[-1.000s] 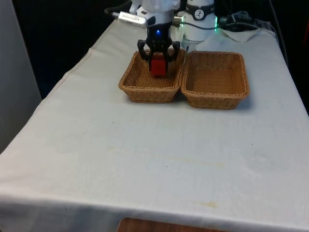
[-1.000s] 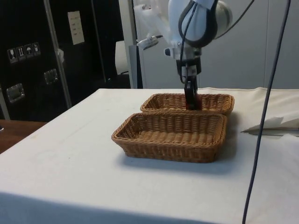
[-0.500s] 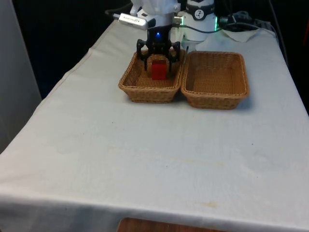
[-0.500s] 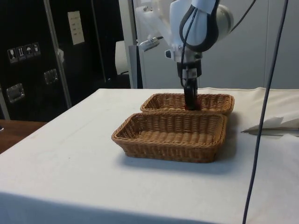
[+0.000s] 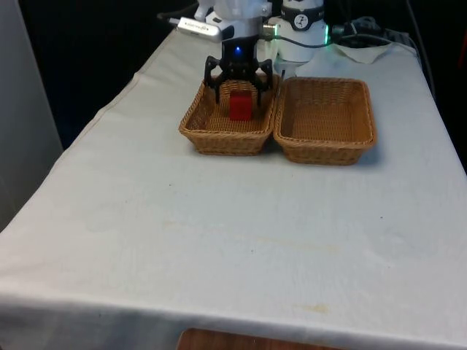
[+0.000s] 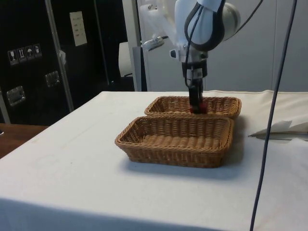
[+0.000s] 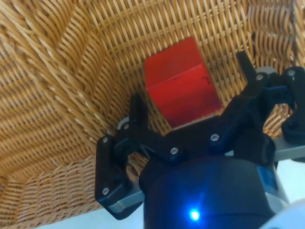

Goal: Pick up the red cube and place it into the right basket.

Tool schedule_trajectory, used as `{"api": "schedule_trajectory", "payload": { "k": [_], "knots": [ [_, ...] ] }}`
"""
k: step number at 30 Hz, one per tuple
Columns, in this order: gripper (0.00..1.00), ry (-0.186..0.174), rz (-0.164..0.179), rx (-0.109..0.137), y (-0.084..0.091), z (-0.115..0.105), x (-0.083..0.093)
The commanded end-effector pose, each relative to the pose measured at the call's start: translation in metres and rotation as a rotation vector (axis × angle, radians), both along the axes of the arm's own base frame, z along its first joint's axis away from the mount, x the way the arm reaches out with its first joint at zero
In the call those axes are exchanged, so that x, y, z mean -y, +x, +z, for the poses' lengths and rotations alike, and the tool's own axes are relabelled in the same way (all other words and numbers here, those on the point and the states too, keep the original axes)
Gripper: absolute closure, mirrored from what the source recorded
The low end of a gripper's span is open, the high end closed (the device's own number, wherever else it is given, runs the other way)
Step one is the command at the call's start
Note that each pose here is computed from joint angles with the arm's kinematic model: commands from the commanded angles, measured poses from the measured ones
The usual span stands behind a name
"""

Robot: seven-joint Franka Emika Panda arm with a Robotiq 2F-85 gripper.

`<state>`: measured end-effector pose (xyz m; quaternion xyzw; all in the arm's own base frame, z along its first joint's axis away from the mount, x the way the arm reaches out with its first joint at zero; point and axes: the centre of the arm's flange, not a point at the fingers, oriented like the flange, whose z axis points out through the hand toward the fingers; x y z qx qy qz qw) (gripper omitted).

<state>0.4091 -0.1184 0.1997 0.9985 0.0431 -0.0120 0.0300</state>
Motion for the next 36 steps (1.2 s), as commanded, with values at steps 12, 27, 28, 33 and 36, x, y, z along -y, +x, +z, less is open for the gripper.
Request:
{"api": "schedule_trajectory", "payload": {
  "k": [12,27,28,33,36],
  "knots": [
    [0.0,0.03,0.001,0.024,0.016,0.034,-0.012],
    [0.0,0.039,0.011,0.053,0.045,0.07,-0.055],
    [0.0,0.039,0.011,0.056,0.048,0.073,-0.058],
    [0.0,0.041,0.011,0.064,0.058,0.085,-0.069],
    [0.0,0.042,0.01,0.068,0.063,0.091,-0.076]
  ]
}}
